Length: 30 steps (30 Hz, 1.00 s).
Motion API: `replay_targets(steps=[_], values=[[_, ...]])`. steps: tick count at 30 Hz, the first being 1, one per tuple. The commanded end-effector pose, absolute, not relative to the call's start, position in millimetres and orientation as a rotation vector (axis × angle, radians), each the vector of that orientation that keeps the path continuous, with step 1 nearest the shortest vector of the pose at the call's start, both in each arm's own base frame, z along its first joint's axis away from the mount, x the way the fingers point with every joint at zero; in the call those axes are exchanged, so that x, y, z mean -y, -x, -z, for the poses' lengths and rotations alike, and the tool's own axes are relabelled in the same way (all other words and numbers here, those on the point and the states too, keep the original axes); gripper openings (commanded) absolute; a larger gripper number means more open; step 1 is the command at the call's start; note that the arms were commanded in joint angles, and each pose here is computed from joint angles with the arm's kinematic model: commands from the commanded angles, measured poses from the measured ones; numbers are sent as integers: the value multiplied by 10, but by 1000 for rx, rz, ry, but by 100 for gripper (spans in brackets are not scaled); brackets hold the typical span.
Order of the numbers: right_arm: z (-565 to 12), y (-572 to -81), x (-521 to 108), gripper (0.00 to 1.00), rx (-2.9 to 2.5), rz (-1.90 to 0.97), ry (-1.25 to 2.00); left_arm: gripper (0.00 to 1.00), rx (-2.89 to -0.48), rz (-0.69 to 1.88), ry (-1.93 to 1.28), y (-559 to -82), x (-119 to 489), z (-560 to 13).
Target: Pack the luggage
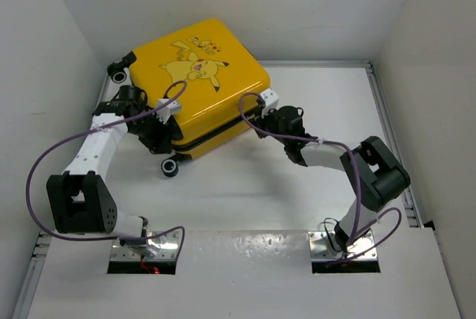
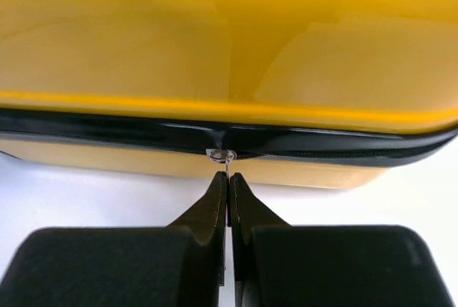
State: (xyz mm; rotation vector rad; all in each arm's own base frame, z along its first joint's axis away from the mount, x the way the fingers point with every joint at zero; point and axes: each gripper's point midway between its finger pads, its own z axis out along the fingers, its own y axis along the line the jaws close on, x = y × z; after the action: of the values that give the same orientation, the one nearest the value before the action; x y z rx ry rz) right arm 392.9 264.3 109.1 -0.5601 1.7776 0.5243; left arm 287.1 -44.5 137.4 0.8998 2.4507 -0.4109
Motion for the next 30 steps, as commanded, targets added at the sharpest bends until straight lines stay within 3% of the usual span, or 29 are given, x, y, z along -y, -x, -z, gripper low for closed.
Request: replay_targets(steps=[1,6,12,22,30], values=[[-1337,-4117,-2374,0,-1702,-402,534,0,-2604,25,-808,-3037,-183,-1169],[-1228,-4322,-2161,0,-1718,-287,543,0,-2656,-242,-690,-3170,-760,-1211],[-1207,-4662,-1931,0,-1715,-190,522,0,-2646,-318,-697,-3433,-1141,-1274],[-1368,-5361,-1365,0,-1703,-93,389,0,-2600,-647,-443,-4456,-1989,-1519],[-1243,-5910,-1311,0,-1670,-231,301,0,-2594,-398,-538,-4813,-1475,-1225]])
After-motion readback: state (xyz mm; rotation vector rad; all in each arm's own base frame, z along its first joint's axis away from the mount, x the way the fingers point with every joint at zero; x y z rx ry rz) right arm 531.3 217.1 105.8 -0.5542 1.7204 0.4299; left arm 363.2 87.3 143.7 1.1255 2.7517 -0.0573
